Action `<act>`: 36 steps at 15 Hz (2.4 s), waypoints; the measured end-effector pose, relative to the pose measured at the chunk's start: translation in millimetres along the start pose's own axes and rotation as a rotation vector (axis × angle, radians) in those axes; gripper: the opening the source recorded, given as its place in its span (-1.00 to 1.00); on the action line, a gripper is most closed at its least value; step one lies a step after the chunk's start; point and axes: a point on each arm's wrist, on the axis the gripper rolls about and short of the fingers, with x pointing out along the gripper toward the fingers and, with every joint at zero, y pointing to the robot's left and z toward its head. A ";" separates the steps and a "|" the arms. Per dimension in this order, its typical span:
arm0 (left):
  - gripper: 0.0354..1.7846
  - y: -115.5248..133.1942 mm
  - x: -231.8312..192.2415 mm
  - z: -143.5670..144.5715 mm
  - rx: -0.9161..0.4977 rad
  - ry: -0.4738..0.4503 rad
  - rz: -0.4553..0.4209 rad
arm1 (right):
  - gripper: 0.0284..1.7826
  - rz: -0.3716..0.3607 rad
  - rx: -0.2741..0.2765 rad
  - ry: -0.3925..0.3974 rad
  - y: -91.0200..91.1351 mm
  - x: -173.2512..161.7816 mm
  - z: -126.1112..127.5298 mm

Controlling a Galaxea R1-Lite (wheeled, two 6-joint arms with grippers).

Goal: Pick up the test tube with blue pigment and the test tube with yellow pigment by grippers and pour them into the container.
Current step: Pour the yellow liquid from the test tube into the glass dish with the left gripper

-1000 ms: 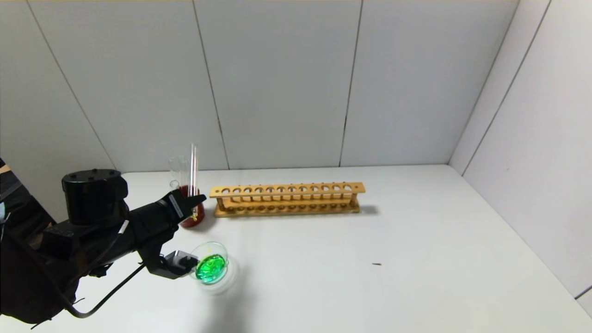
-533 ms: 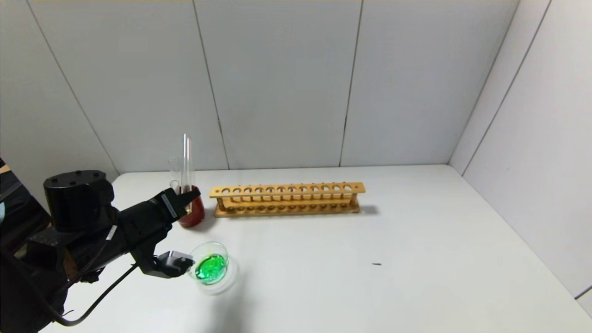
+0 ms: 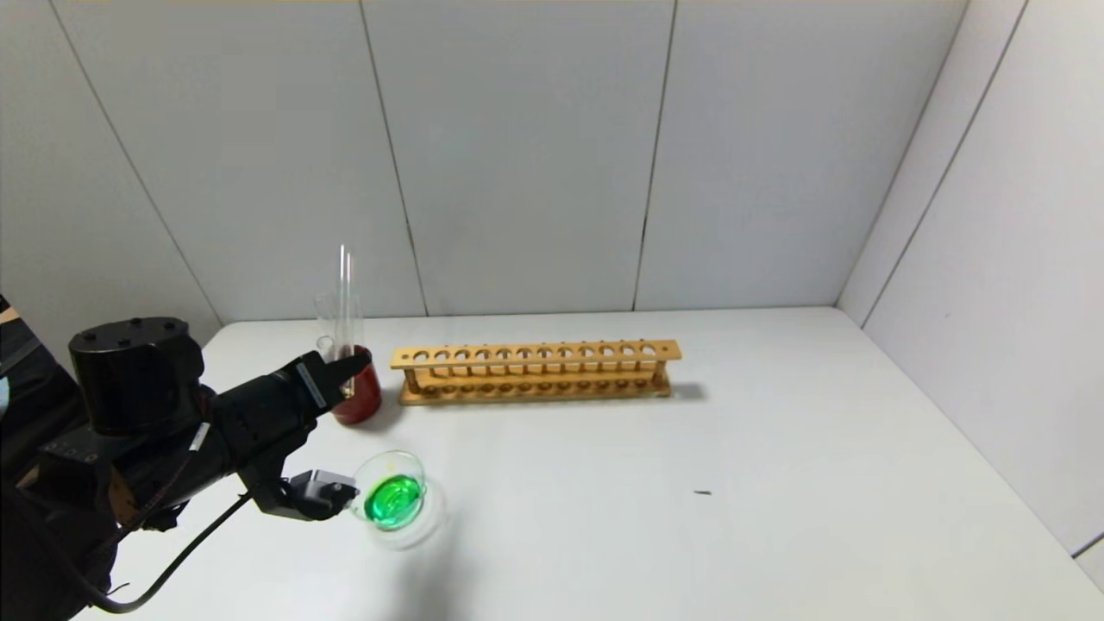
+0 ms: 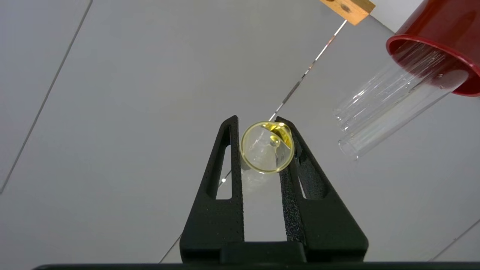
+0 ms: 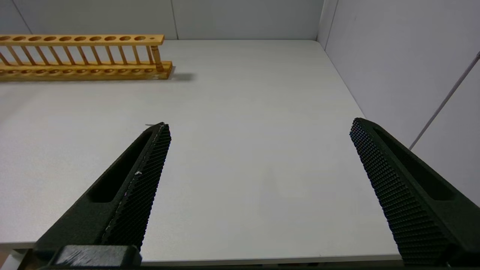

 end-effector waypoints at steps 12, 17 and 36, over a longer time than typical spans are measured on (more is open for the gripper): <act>-0.66 1.9 -16.7 9.5 0.098 0.014 0.016 | 0.96 0.000 0.000 0.000 0.0 0.0 0.0; -0.66 4.4 -17.7 8.1 0.136 0.036 0.030 | 0.96 0.000 0.000 0.000 0.0 0.0 0.0; -0.66 12.0 -23.5 8.0 0.212 0.093 0.036 | 0.96 0.000 0.000 0.000 0.0 0.0 0.0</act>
